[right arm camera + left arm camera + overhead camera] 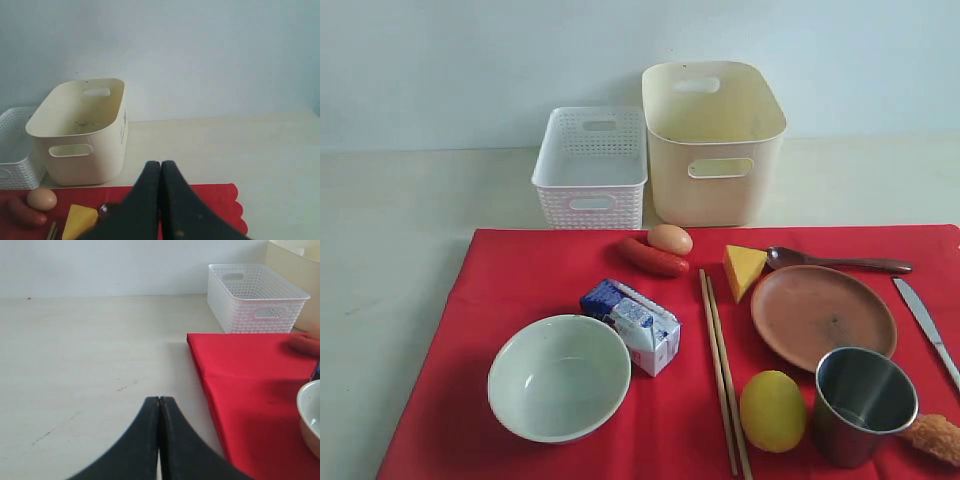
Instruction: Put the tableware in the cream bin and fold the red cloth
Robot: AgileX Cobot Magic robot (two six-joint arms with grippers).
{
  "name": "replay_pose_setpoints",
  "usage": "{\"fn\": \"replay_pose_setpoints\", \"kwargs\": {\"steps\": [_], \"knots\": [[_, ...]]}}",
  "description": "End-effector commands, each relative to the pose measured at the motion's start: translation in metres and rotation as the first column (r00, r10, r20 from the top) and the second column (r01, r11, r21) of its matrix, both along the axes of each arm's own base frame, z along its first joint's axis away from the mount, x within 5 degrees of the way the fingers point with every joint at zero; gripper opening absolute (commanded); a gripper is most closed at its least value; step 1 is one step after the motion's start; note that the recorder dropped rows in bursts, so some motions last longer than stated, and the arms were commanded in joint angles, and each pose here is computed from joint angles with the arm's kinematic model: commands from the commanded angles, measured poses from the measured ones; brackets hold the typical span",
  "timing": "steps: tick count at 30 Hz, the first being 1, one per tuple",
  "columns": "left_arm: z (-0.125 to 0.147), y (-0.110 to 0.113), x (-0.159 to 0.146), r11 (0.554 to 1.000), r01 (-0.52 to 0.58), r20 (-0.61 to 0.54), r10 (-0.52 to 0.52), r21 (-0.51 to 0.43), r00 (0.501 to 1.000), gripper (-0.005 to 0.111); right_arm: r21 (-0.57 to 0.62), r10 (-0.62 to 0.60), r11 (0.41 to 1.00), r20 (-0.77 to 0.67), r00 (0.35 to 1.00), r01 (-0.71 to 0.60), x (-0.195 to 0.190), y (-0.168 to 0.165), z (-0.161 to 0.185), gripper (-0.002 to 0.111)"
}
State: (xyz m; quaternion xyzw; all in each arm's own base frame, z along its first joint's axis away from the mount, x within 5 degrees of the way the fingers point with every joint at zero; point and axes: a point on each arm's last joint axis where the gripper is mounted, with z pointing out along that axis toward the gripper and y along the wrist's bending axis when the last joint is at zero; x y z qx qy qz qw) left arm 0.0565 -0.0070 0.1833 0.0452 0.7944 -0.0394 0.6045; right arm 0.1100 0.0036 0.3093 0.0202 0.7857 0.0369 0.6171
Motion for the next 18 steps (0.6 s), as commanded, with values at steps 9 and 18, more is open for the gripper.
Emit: {"fn": "replay_pose_setpoints", "kwargs": {"steps": [9, 18], "knots": [[0.0, 0.0, 0.0, 1.0, -0.005, 0.005, 0.005, -0.012, 1.0, 0.0, -0.009, -0.002, 1.0, 0.012, 1.0, 0.002, 0.0, 0.0, 0.003, 0.0], [0.0, 0.0, 0.0, 1.0, -0.005, 0.005, 0.005, -0.012, 1.0, 0.0, 0.084, 0.007, 0.996, -0.062, 0.998, -0.002, 0.017, 0.003, -0.005, 0.0]]}}
